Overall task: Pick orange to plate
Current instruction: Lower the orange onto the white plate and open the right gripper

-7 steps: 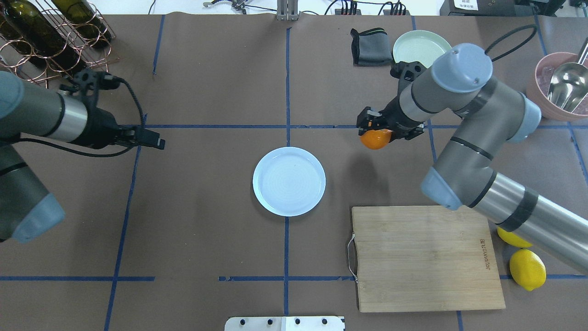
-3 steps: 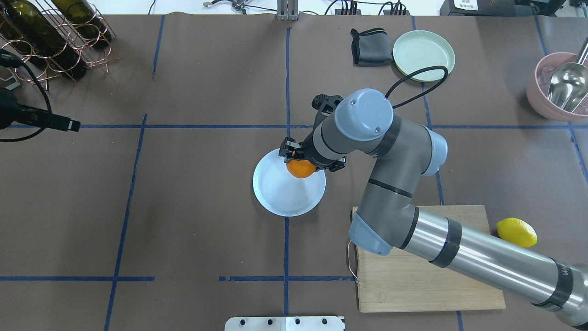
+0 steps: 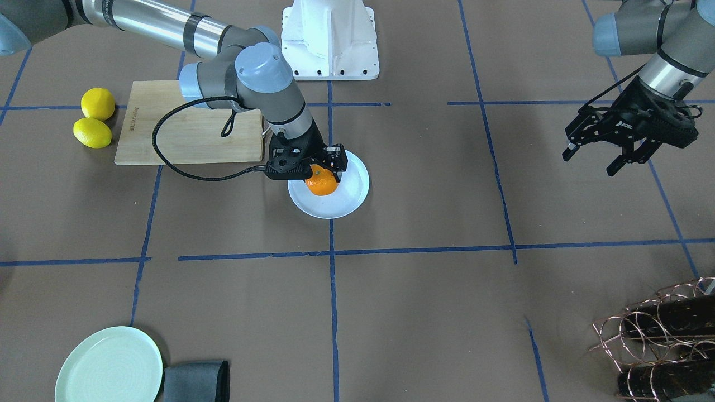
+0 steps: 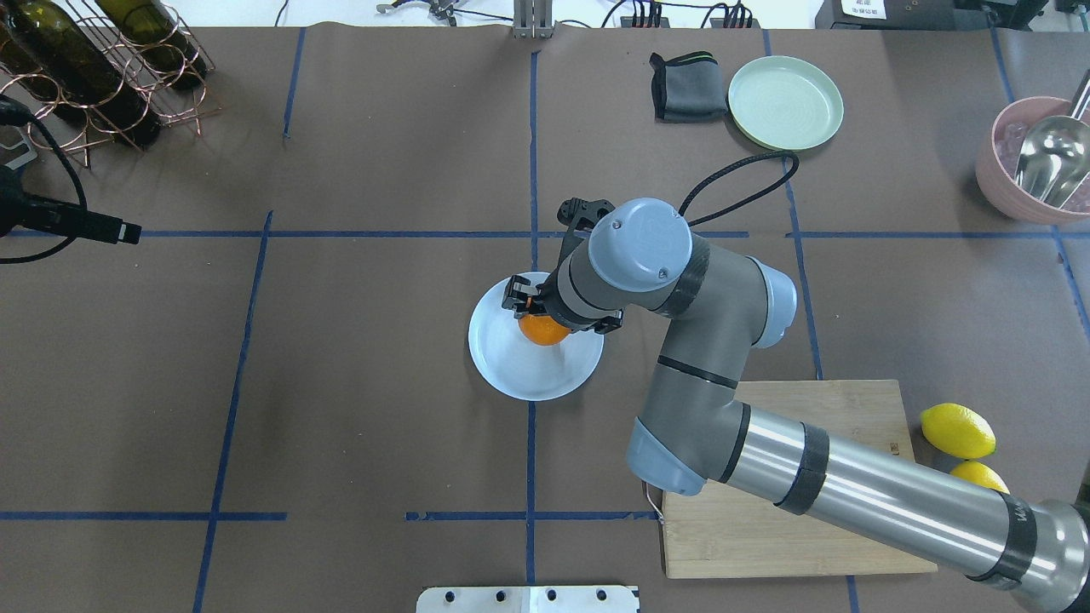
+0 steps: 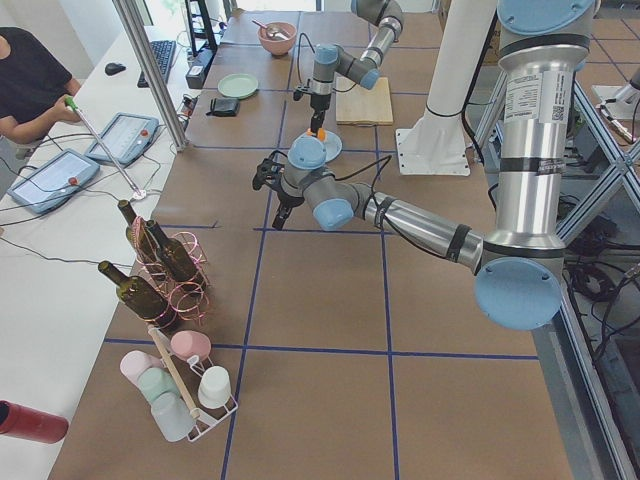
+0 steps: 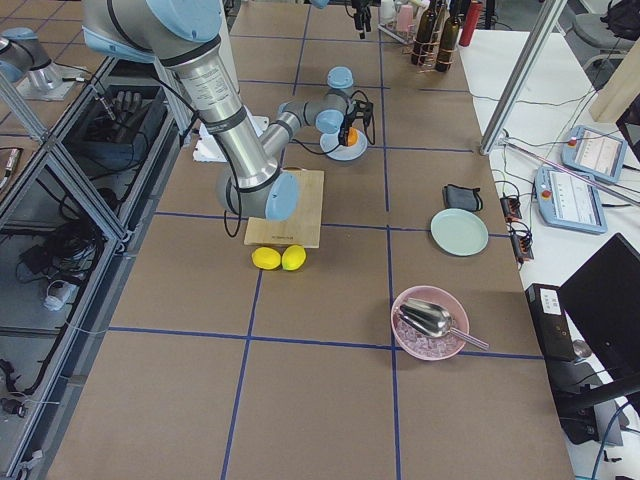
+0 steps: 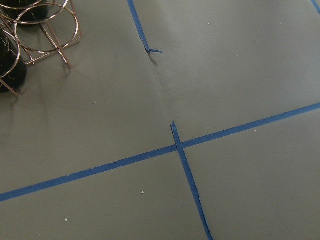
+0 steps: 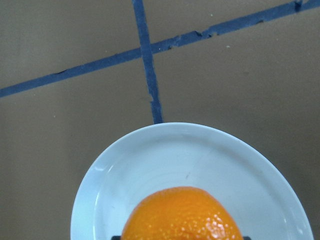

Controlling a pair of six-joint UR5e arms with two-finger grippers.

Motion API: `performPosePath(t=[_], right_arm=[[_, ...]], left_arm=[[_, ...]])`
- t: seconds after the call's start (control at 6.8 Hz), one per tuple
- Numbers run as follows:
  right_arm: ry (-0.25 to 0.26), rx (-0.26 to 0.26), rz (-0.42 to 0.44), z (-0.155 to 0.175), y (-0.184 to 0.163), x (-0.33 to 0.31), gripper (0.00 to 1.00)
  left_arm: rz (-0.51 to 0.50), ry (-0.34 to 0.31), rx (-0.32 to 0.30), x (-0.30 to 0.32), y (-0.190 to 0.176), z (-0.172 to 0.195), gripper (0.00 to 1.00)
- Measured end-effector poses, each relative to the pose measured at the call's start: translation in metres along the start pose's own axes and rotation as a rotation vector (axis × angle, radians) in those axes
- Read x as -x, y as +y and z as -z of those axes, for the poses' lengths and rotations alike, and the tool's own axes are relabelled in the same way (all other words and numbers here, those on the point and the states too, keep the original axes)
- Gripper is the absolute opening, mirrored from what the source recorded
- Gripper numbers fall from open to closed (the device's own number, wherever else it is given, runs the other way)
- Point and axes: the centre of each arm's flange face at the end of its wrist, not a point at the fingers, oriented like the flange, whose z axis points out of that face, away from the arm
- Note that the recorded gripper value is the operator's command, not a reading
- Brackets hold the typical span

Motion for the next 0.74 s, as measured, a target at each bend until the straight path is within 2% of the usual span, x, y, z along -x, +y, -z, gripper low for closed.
performPosePath(t=[0.15, 0.29, 0.44, 0.59, 0.74], right_arm=[[0.006, 0.002, 0.004, -0.005, 0.005, 0.001, 0.00], [0.008, -0.001, 0.005, -0.007, 0.007, 0.003, 0.20], [0.009, -0.004, 0.005, -0.008, 0.007, 0.005, 0.67], [0.018, -0.006, 0.004, -0.012, 0.006, 0.005, 0.75], [0.028, -0.009, 0.001, -0.018, 0.005, 0.006, 1.00]], left_arm=[[0.001, 0.000, -0.001, 0.000, 0.000, 0.000, 1.00], [0.000, 0.001, -0.001, 0.000, 0.000, 0.000, 1.00], [0.000, 0.002, -0.002, 0.000, 0.000, 0.001, 1.00], [0.001, 0.003, -0.001, -0.001, 0.000, 0.001, 1.00], [0.001, 0.004, -0.001, -0.001, 0.000, 0.001, 1.00]])
